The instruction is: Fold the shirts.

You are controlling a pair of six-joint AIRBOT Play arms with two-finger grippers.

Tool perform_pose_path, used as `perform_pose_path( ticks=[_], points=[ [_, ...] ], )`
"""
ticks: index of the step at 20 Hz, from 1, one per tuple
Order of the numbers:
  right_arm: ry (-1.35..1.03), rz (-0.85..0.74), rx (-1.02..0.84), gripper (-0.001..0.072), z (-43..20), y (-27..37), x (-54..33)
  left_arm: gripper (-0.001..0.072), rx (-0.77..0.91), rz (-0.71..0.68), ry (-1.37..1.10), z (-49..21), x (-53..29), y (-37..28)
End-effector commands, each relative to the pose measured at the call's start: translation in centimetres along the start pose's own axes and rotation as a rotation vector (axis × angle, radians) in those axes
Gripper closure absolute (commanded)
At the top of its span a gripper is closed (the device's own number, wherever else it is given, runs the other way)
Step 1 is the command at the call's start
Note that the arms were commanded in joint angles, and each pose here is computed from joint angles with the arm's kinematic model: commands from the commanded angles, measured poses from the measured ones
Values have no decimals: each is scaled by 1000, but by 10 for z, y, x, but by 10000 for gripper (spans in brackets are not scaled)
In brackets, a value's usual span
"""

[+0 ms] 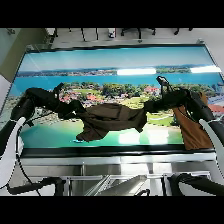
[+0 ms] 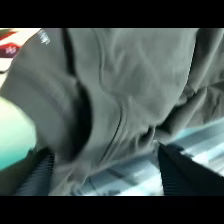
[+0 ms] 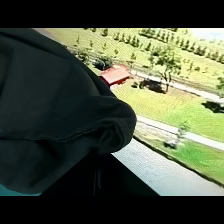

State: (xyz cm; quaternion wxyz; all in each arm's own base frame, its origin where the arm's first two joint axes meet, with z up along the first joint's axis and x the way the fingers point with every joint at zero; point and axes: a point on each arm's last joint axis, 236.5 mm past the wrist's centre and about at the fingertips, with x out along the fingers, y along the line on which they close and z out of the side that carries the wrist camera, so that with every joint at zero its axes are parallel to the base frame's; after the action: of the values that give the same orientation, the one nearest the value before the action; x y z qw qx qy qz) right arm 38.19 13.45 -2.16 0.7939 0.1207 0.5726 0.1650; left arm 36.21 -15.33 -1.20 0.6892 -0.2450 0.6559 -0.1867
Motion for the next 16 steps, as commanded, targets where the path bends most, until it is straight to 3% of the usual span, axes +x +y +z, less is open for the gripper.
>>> perform_pose_path(
  ticks=[1,2,6,9,13,16],
  points=[
    [1,0,0,698,0,0,0,402,4,-2,-78,18,21,-5],
    [1,-1,0,698,0,0,0,677,2,2,-92,22,23,-3],
    [-25,-31,-10,699,9,-11,-9,686,-11,-10,-182,42,-9,-1],
    [-218,-6,-33,699,65,6,-81,686,117,-76,-396,68,-101,-61],
    [-749,0,-220,699,139,81,-310,686,391,-188,-898,42,-313,-193],
    [-1154,-21,-403,699,107,152,-494,686,583,-284,-1279,-62,-464,-275]
  ],
)
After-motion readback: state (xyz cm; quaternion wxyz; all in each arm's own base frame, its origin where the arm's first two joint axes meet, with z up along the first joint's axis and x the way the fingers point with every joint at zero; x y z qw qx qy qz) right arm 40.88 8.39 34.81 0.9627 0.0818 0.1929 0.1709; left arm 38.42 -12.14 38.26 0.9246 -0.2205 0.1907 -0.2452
